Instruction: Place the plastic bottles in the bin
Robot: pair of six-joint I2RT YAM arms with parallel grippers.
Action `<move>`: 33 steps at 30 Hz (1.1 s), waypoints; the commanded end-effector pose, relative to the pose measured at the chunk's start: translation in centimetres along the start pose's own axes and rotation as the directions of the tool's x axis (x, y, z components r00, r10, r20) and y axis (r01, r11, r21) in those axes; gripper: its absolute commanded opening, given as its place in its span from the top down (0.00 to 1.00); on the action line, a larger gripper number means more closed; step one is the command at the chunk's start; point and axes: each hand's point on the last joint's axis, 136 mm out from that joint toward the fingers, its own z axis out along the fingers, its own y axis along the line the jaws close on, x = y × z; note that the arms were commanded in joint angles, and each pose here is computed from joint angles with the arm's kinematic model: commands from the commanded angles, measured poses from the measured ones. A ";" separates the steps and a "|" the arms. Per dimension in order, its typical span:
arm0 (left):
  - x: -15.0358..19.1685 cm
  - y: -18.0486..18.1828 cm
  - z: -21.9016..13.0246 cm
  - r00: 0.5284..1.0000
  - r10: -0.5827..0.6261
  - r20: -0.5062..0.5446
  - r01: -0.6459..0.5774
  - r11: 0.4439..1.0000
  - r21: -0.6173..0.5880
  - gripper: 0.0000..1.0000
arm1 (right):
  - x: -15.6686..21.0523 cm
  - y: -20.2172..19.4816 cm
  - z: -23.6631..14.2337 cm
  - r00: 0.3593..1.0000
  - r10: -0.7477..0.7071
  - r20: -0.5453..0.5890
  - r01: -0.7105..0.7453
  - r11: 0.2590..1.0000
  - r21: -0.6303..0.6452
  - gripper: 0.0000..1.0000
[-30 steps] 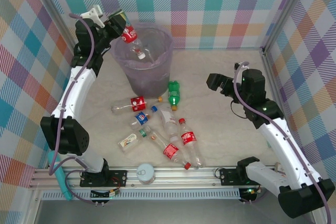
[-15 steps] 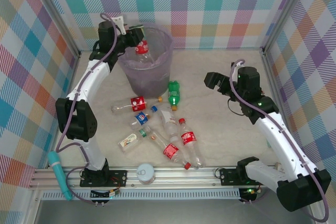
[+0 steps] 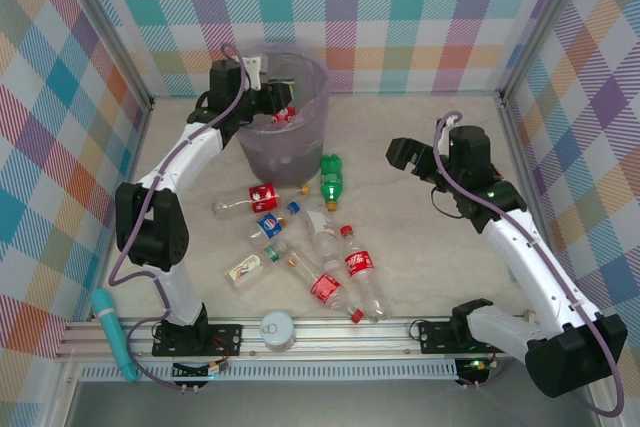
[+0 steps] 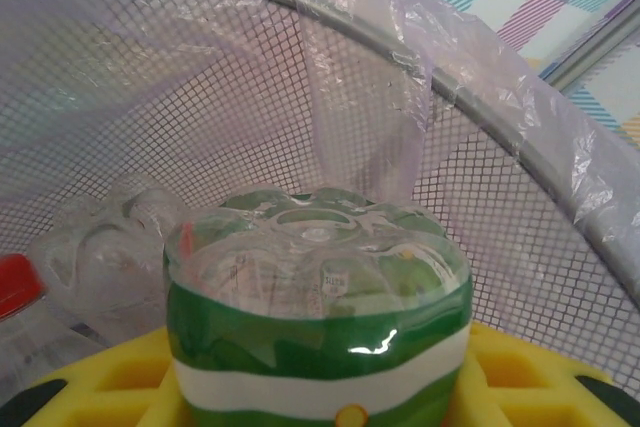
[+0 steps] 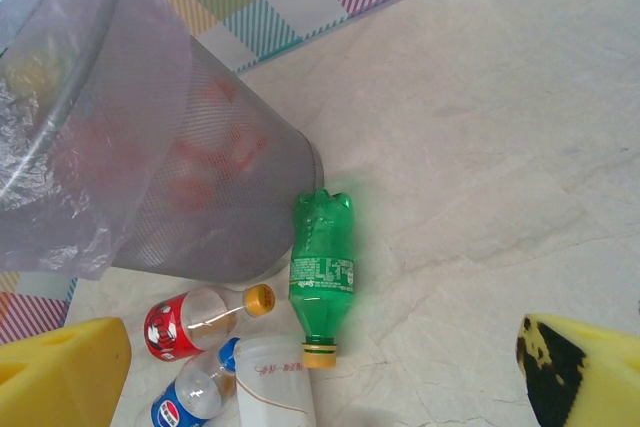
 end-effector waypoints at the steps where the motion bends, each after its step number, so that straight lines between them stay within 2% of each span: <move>1: 1.7 0.1 1.1 0.999 0.025 -0.031 -0.025 0.999 0.024 0.64 | -0.3 0.3 0.4 1.000 -0.008 0.009 0.008 1.000 -0.022 0.01; 6: 2.9 0.8 2.0 0.997 0.037 -0.061 -0.036 0.999 0.009 0.52 | -0.1 0.4 0.9 1.000 -0.008 -0.010 0.008 1.000 -0.029 0.01; 9: 2.4 0.4 1.9 0.998 0.041 -0.052 -0.041 0.999 0.016 0.41 | 0.0 0.4 1.2 1.000 -0.007 -0.019 0.006 1.000 -0.031 0.01; 15: -0.3 -1.0 0.3 0.998 0.070 0.003 -0.070 0.997 0.025 0.20 | 0.2 0.2 1.3 1.000 -0.011 -0.025 0.010 1.000 -0.027 0.01; 24: -4.9 -2.6 -3.6 0.983 0.165 0.084 -0.161 0.986 -0.049 0.01 | 0.6 -0.1 0.7 0.998 -0.032 -0.059 0.033 0.999 0.006 0.02; 26: -5.8 -2.7 -4.9 0.978 0.189 0.093 -0.181 0.980 -0.086 0.00 | 1.0 -0.4 0.2 0.995 -0.047 -0.090 0.050 0.998 0.033 0.02; 30: -6.8 -2.9 -7.7 0.978 0.188 0.093 -0.171 0.972 -0.161 0.00 | 3.7 -1.9 -1.2 0.973 -0.061 -0.225 0.087 0.990 0.111 0.07; 33: -7.1 -2.7 -10.5 0.985 0.141 0.103 -0.115 0.967 -0.226 0.00 | 9.0 -1.8 -2.0 0.927 -0.066 -0.368 0.099 0.993 0.071 0.11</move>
